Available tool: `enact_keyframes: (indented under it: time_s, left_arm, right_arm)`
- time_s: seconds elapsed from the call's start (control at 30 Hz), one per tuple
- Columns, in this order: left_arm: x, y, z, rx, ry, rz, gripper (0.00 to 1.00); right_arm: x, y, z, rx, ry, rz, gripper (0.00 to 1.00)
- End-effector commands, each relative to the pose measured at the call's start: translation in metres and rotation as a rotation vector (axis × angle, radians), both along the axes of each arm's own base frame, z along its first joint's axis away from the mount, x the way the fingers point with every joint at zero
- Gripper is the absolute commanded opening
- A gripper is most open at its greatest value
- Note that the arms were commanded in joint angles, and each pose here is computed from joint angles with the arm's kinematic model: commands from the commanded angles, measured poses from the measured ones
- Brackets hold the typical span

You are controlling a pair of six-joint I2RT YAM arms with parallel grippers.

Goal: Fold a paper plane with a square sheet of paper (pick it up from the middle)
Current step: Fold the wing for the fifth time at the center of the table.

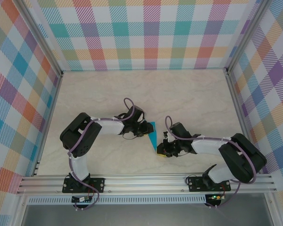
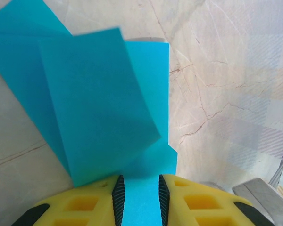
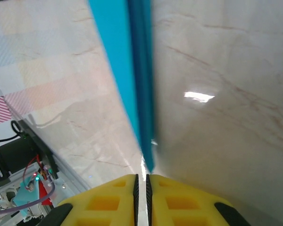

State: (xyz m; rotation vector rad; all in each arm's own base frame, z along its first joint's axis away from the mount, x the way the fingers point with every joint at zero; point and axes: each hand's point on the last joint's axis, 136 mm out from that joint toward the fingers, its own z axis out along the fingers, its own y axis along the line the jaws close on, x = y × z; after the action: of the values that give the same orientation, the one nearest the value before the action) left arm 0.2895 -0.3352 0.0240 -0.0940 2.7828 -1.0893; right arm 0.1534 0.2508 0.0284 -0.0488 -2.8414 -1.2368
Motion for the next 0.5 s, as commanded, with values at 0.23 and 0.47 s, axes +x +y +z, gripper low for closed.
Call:
enact_keyframes:
  time_s: [0.23,0.47]
  left_arm:
    - [-0.02,0.009,-0.041,0.097,0.073,-0.026,0.29]
    - [-0.021,0.008,-0.039,0.096,0.069,-0.029,0.29]
  right_arm:
    - [0.065,0.018,0.045,0.012,-0.179,-0.134,0.19]
    - [0.087,0.039,0.028,0.11,-0.105,-0.162,0.14]
